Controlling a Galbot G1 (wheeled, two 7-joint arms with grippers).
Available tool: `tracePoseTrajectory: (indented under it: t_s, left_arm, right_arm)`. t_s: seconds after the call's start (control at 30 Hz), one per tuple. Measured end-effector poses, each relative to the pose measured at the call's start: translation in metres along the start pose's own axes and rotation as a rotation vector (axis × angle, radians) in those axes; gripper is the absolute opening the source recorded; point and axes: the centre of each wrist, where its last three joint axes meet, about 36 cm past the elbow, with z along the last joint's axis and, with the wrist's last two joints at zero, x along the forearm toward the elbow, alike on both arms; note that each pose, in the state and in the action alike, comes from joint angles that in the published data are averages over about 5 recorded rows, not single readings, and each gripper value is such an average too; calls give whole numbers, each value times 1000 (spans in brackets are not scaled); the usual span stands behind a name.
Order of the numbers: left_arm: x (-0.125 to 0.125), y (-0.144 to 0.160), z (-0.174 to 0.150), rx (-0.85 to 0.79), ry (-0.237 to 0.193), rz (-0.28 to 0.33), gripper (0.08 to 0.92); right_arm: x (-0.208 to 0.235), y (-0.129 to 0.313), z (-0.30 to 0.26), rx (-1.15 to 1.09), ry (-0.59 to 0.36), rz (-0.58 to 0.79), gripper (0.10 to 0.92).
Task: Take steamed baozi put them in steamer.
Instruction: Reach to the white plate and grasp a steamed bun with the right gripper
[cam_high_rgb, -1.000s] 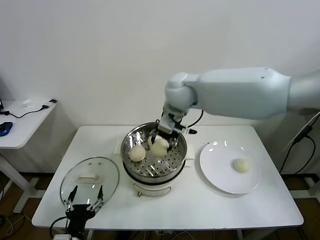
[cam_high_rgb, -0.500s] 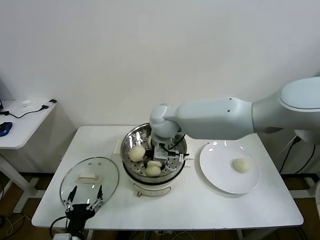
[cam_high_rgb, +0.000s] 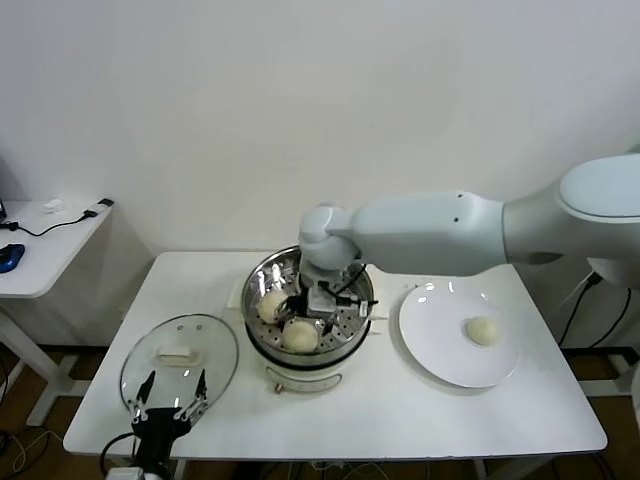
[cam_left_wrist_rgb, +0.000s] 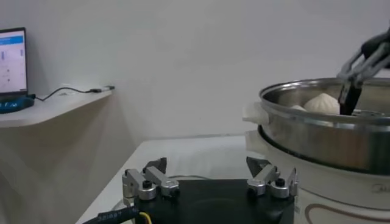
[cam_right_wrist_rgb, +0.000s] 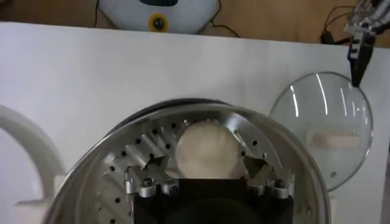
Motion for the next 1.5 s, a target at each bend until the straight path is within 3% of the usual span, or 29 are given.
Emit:
tracePoseTrajectory:
  t_s: [0.23, 0.4, 0.53, 0.7, 0.93, 1.2, 1.5]
  left_arm:
    - [-1, 0, -2, -1, -10, 1, 823]
    - [-2, 1, -3, -3, -14, 2, 823]
    - [-3, 2, -4, -5, -15, 5, 823]
    - [-3, 1, -3, -6, -14, 9, 823]
    - [-2, 3, 1, -13, 0, 1, 823]
    - [-1, 3, 6, -10, 16, -15, 823]
    - [-2, 3, 10, -9, 23, -19, 823]
  right_arm:
    - [75, 54, 35, -248, 58, 21, 823]
    - [118, 137, 57, -575, 158, 25, 823]
    - [127, 217, 66, -840, 203, 31, 823]
    - [100, 305, 65, -1093, 200, 27, 823]
    - [40, 375, 65, -1294, 184, 9, 823]
    - [-15, 420, 67, -1426, 190, -34, 823]
    - [-64, 437, 72, -1507, 198, -48, 823]
